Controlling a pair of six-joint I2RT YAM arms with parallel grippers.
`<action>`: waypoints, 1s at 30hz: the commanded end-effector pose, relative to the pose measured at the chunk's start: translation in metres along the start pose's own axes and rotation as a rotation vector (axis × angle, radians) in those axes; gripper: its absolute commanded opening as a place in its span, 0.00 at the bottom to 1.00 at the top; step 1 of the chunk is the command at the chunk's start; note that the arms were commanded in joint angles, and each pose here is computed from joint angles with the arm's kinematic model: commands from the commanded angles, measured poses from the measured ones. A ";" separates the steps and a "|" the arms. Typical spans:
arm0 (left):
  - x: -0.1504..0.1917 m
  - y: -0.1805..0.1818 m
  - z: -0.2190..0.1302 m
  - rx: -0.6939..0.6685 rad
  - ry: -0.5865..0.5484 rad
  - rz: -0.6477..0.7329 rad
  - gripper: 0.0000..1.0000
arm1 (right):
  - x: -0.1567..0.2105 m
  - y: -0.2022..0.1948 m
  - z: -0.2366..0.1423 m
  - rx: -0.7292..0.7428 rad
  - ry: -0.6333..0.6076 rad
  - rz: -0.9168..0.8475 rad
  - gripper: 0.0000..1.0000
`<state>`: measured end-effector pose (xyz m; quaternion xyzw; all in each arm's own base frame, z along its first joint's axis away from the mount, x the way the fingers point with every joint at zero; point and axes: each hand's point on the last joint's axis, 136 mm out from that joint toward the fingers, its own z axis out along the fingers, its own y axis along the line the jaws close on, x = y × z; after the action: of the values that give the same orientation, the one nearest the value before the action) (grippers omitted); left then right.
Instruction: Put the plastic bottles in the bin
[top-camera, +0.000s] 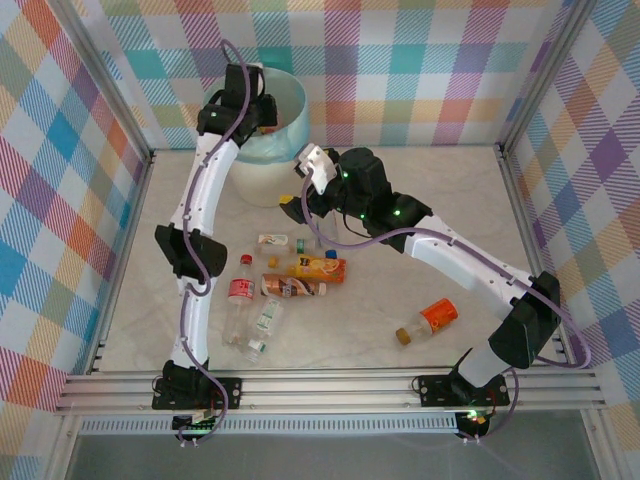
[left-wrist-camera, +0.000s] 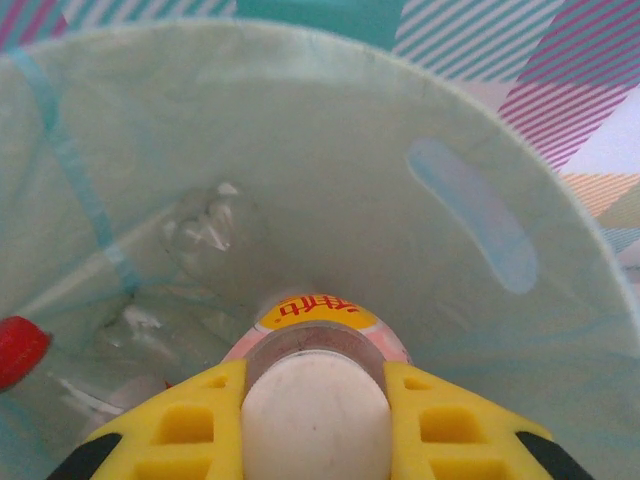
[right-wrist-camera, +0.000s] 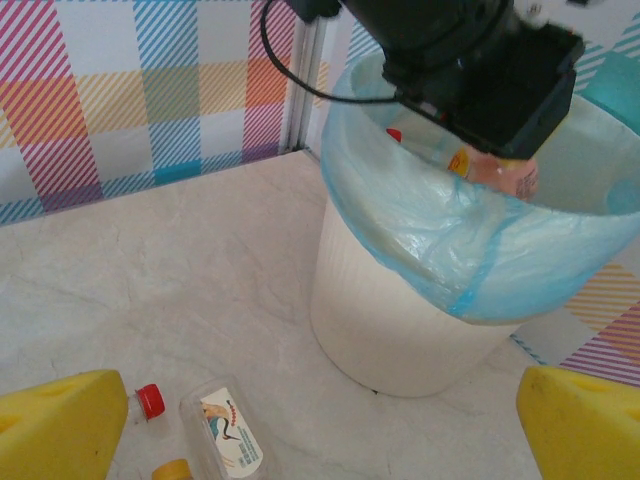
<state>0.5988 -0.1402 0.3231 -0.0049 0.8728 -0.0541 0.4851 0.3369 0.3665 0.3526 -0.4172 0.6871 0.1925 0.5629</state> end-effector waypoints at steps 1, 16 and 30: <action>0.061 0.013 0.030 -0.018 0.210 -0.007 0.00 | 0.003 0.002 -0.003 -0.015 0.004 0.018 1.00; 0.065 0.030 0.040 -0.054 0.214 -0.079 0.47 | 0.007 0.003 -0.006 -0.018 0.017 0.026 1.00; -0.078 0.036 -0.123 -0.021 -0.210 -0.195 0.75 | 0.003 0.001 -0.014 -0.010 0.008 0.033 1.00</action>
<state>0.5769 -0.1096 0.3589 -0.0779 0.8642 -0.0804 0.4906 0.3343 0.3637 0.3417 -0.4189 0.6977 0.1910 0.5489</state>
